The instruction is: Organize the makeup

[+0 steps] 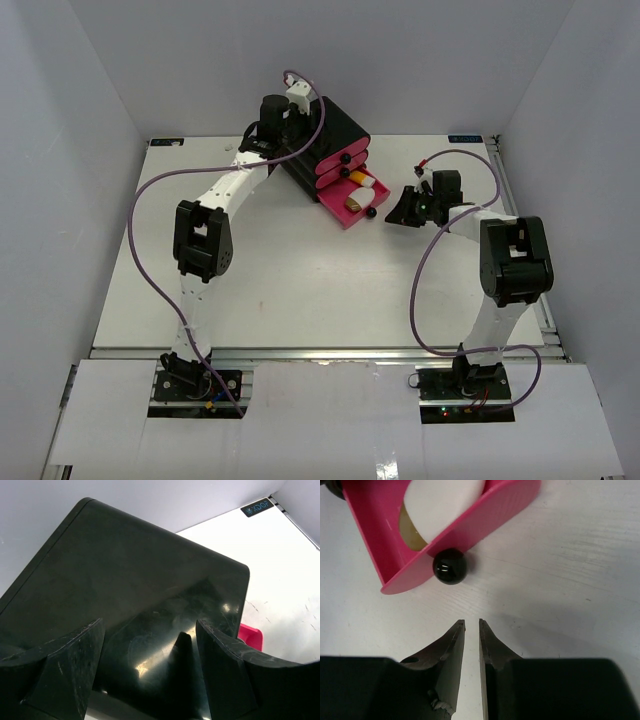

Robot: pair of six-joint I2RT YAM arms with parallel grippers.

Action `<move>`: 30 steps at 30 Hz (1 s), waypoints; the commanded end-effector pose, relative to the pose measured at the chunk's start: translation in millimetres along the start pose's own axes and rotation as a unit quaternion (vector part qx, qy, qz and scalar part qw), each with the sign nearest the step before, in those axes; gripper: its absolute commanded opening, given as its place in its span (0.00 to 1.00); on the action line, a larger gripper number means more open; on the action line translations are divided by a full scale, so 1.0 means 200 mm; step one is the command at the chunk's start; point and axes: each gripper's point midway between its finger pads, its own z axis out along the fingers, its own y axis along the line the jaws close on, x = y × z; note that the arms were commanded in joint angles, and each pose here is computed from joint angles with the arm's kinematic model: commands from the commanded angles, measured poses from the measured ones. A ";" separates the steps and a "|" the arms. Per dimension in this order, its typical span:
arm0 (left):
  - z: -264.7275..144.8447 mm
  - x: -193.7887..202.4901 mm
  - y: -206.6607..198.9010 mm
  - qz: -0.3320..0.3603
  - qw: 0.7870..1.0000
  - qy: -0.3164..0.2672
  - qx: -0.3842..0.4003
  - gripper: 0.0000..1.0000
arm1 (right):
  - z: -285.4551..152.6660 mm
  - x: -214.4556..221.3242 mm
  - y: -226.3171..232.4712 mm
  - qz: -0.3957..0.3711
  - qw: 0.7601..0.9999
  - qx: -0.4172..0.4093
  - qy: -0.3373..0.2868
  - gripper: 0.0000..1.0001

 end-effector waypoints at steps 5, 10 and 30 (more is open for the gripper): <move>-0.04 -0.01 -0.03 0.013 1.000 -0.001 0.027 0.83 | 0.14 -0.08 -0.06 0.037 0.999 0.003 -0.017 0.24; -0.04 0.13 -0.03 0.012 0.999 0.028 0.034 0.83 | 0.27 -0.08 -0.03 0.054 0.998 -0.010 -0.002 0.23; -0.02 0.48 -0.06 -0.001 0.995 0.088 0.049 0.81 | 0.64 -0.46 0.26 0.091 0.989 -0.105 -0.055 0.23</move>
